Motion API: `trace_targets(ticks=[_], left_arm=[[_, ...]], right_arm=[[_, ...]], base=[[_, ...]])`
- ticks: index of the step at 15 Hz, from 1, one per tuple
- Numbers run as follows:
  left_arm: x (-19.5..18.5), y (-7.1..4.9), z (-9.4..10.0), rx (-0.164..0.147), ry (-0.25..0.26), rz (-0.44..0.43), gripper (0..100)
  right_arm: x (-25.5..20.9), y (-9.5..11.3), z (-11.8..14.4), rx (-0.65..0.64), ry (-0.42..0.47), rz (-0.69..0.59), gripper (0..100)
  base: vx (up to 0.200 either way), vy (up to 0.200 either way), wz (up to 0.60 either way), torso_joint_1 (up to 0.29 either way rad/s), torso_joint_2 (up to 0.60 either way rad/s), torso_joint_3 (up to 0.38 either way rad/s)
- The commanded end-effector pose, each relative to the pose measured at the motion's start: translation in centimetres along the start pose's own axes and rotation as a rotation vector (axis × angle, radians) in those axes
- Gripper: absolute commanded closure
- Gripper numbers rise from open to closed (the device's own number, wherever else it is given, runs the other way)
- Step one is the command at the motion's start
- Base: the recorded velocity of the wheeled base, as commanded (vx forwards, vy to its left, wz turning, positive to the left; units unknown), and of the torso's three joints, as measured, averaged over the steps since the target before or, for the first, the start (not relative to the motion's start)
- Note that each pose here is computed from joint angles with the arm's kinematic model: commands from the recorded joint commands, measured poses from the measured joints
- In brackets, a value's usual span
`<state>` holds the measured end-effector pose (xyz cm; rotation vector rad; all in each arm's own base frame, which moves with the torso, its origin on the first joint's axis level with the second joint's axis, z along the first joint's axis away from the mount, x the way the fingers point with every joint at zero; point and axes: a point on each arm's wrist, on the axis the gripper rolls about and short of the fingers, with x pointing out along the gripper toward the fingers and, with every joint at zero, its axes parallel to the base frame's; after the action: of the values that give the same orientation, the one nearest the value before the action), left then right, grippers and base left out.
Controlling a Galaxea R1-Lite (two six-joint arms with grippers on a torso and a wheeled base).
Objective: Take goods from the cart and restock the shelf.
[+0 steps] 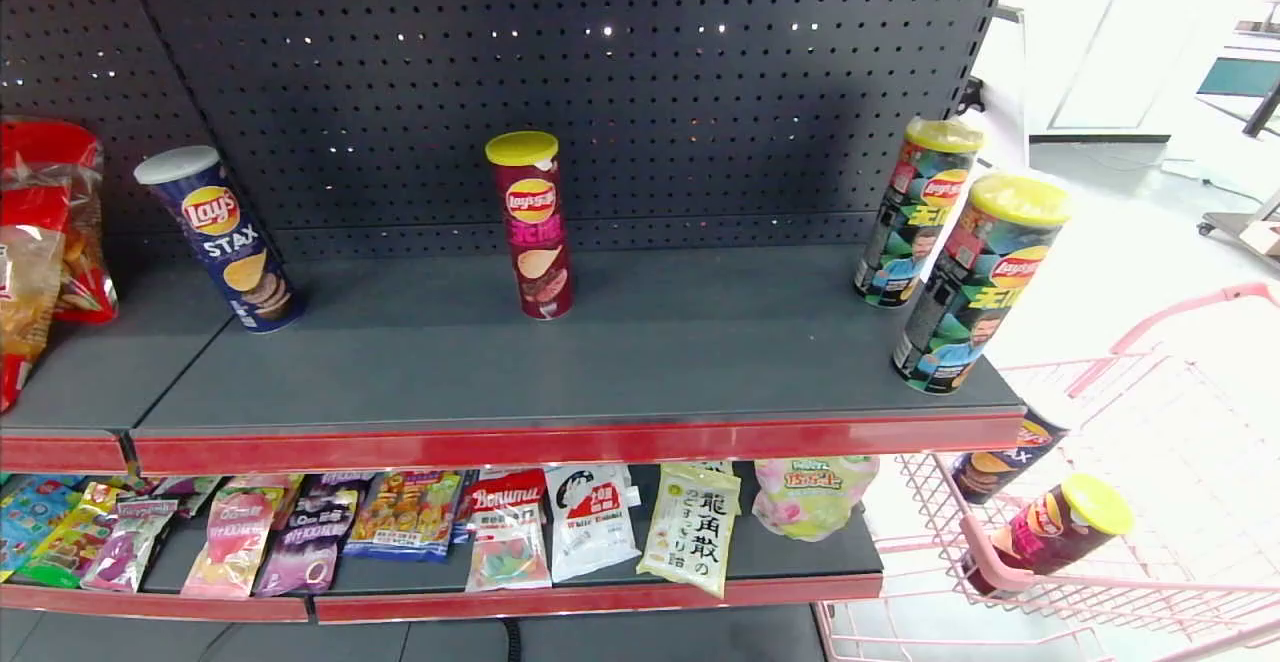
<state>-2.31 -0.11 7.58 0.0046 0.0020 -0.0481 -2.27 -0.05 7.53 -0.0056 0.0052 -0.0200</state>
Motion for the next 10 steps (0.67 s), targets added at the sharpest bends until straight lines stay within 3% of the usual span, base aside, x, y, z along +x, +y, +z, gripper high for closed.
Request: trace_targets(ticks=[1, 4, 10], left_arm=[[0.0, 0.0, -0.01, 0.0, 0.001, -0.001, 0], [0.02, 0.0, -0.05, 0.0, 0.002, 0.001, 0], [0.02, 0.0, -0.05, 0.0, 0.002, 0.001, 0]], right_arm=[[0.0, 0.0, -0.01, -0.001, -0.001, 0.0, 0], [0.0, 0.0, -0.01, -0.001, -0.001, 0.0, 0], [0.0, 0.0, -0.01, 0.001, 0.0, -0.001, 0]], base=[[0.0, -0.2, 0.0, 0.002, 0.0, -0.002], [0.0, -0.2, 0.0, 0.004, 0.01, 0.004], [0.0, 0.0, 0.0, 0.0, 0.0, 0.0]])
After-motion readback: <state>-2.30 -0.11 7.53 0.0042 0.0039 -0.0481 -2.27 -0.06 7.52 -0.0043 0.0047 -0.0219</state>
